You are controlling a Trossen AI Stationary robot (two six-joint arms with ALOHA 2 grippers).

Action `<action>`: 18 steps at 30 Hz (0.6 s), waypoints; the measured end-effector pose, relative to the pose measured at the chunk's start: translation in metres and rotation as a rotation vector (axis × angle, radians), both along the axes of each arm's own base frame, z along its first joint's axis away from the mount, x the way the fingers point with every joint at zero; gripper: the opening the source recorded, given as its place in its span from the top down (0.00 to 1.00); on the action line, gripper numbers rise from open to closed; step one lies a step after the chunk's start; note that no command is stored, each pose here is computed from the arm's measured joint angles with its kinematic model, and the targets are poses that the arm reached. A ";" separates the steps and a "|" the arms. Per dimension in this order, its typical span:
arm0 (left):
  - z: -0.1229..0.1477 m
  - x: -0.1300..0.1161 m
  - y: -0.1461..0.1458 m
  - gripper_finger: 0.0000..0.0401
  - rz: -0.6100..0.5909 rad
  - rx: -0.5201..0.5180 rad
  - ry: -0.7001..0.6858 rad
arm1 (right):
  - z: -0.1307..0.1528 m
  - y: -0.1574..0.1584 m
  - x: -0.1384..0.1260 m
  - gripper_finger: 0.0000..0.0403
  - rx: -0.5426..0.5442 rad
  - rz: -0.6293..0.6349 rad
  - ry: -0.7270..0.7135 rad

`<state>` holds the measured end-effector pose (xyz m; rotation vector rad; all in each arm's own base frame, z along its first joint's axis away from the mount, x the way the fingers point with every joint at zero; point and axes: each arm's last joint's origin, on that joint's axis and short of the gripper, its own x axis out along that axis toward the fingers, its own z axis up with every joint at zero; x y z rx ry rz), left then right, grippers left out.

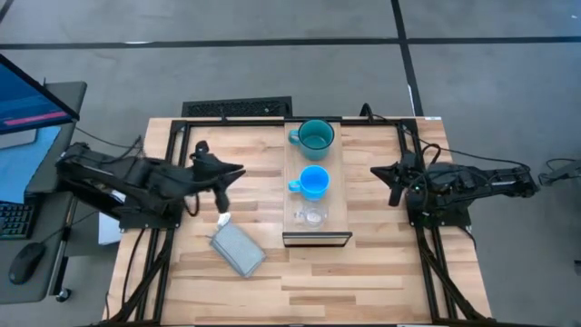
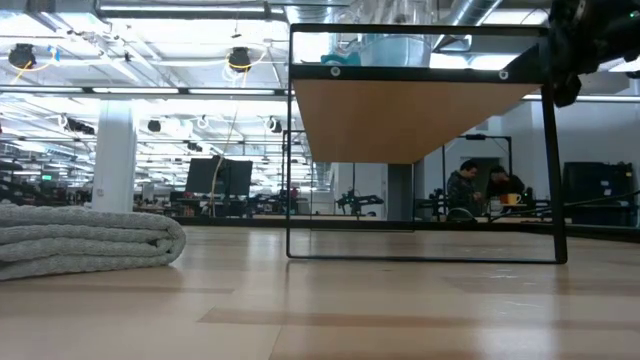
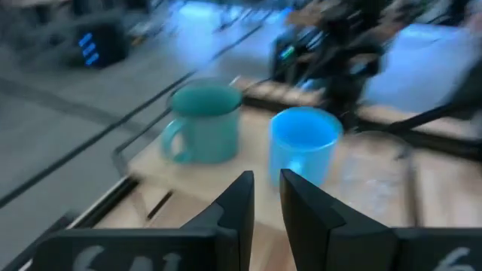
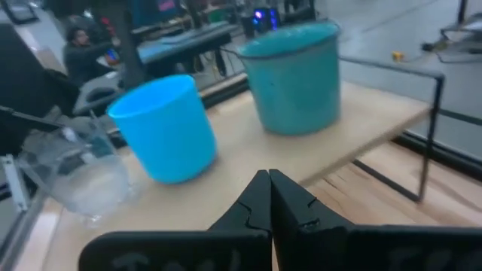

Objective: Stack small to large cups/mugs on shelf
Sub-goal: Return to Home Position

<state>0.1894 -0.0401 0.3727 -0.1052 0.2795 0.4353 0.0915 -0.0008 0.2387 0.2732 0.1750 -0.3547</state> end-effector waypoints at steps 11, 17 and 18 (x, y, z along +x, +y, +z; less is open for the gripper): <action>-0.065 -0.045 0.028 0.86 -0.104 -0.031 -0.247 | 0.007 0.000 0.000 0.96 -0.032 0.032 -0.059; -0.080 -0.049 0.049 0.86 -0.097 -0.009 -0.285 | 0.010 -0.008 -0.004 0.96 -0.069 -0.053 -0.085; -0.081 -0.049 0.053 0.86 -0.094 -0.011 -0.279 | 0.011 -0.010 -0.005 0.96 -0.073 -0.071 -0.092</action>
